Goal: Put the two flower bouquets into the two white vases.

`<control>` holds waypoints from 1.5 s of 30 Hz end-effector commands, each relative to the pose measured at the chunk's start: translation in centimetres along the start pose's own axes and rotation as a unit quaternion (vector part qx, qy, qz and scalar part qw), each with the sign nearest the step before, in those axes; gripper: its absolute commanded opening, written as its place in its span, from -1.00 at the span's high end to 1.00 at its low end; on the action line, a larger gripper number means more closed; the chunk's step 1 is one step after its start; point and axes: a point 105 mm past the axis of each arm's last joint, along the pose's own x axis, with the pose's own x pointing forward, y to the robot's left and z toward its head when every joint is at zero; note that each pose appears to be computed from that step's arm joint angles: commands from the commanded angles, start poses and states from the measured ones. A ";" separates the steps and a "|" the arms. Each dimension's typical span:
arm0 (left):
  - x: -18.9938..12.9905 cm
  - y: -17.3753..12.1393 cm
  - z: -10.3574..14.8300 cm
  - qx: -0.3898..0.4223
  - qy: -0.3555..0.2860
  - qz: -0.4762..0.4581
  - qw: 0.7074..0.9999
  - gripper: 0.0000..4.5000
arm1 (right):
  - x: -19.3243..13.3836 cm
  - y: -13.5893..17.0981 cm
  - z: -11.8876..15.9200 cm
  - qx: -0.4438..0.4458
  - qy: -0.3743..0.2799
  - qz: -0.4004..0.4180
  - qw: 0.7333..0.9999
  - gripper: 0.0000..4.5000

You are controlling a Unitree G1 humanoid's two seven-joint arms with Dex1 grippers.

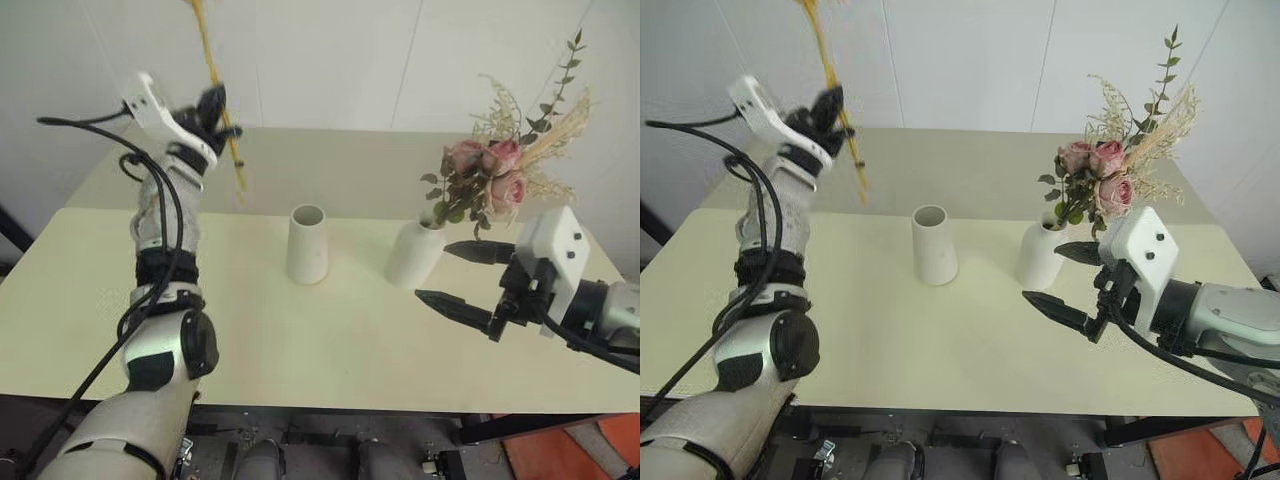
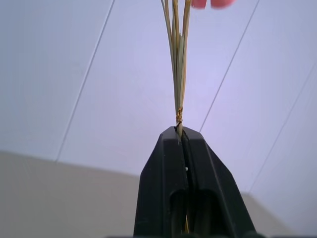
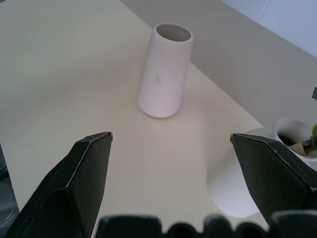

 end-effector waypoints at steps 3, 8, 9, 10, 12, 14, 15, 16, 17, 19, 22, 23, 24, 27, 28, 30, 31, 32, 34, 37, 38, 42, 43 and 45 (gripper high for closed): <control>1.3 -2.7 1.0 -0.068 -0.055 -0.069 0.994 0.99 | -0.2 0.4 0.5 -0.028 -0.025 -0.031 0.999 -1.00; 1.1 -3.8 -2.0 -0.112 -0.020 -0.102 0.988 0.99 | -0.5 0.8 0.1 -0.023 -0.028 -0.055 0.998 -1.00; 1.1 -3.8 -2.3 -0.137 -0.019 -0.100 0.985 0.99 | -0.5 0.9 -0.1 -0.023 -0.028 -0.060 0.998 -1.00; 1.2 -3.8 -2.6 -0.161 -0.019 -0.096 0.982 0.99 | -0.6 0.9 -0.2 -0.022 -0.027 -0.065 0.997 -1.00; 1.3 -4.2 -3.2 -0.145 -0.010 -0.103 0.984 0.99 | -0.7 1.0 -0.3 -0.021 -0.027 -0.074 0.997 -1.00; 1.3 -4.7 -3.9 -0.122 0.006 -0.117 0.986 0.99 | -0.7 1.1 -0.4 -0.020 -0.028 -0.080 0.996 -1.00; 1.2 -5.1 -4.3 -0.110 0.016 -0.129 0.985 0.99 | -0.8 1.1 -0.5 -0.017 -0.028 -0.085 0.996 -1.00; 1.1 -5.7 -4.8 -0.102 0.030 -0.145 0.984 0.99 | -0.9 1.1 -0.6 -0.016 -0.028 -0.087 0.996 -1.00; 0.8 -6.3 -5.5 -0.085 0.046 -0.166 0.981 0.99 | -0.9 1.1 -0.7 -0.017 -0.027 -0.091 0.995 -1.00; 0.3 -7.1 -6.5 -0.063 0.066 -0.196 0.976 0.99 | -0.9 1.1 -0.8 -0.017 -0.026 -0.094 0.995 -1.00; -0.5 -7.7 -7.7 -0.056 0.091 -0.220 0.970 0.99 | -0.9 1.2 -1.0 -0.016 -0.025 -0.100 0.995 -1.00; -0.8 -7.8 -8.2 -0.046 0.100 -0.227 0.968 0.99 | -0.8 1.2 -1.0 -0.016 -0.025 -0.101 0.994 -1.00; -1.0 -7.9 -8.5 -0.039 0.106 -0.232 0.966 0.99 | -0.8 1.2 -1.0 -0.015 -0.025 -0.101 0.994 -1.00; -1.7 -8.0 -8.8 -0.024 0.115 -0.246 0.962 0.99 | -0.8 1.2 -1.2 -0.014 -0.025 -0.104 0.994 -1.00; -2.0 -7.9 -9.0 -0.015 0.119 -0.250 0.961 0.99 | -0.8 1.2 -1.3 -0.014 -0.024 -0.104 0.994 -1.00; -2.5 -7.7 -9.3 0.004 0.126 -0.253 0.959 0.99 | -0.8 1.2 -1.4 -0.013 -0.023 -0.105 0.994 -1.00; -2.6 -7.6 -9.4 0.005 0.127 -0.252 0.959 0.99 | -0.8 1.2 -1.4 -0.012 -0.024 -0.105 0.994 -1.00; -2.8 -7.4 -9.5 0.006 0.127 -0.250 0.960 0.99 | -0.8 1.2 -1.4 -0.012 -0.024 -0.104 0.994 -1.00; -3.0 -7.3 -9.5 0.009 0.128 -0.247 0.960 0.99 | -0.7 1.2 -1.5 -0.013 -0.024 -0.104 0.994 -1.00; -3.4 -7.1 -9.7 0.015 0.124 -0.247 0.961 0.99 | -0.7 1.1 -1.5 -0.014 -0.026 -0.103 0.994 -1.00; -3.7 -7.2 -9.7 0.022 0.123 -0.250 0.960 0.99 | -0.7 1.1 -1.5 -0.014 -0.026 -0.103 0.994 -1.00; -4.5 -7.7 -9.3 0.010 0.117 -0.275 0.954 0.99 | -0.7 1.1 -1.6 -0.018 -0.027 -0.102 0.994 -1.00; -4.8 -7.8 -9.3 0.010 0.118 -0.283 0.952 0.99 | -0.7 1.1 -1.6 -0.018 -0.027 -0.102 0.994 -1.00; -5.1 -7.9 -9.2 0.017 0.119 -0.288 0.950 0.99 | -0.7 1.0 -1.6 -0.020 -0.026 -0.103 0.994 -1.00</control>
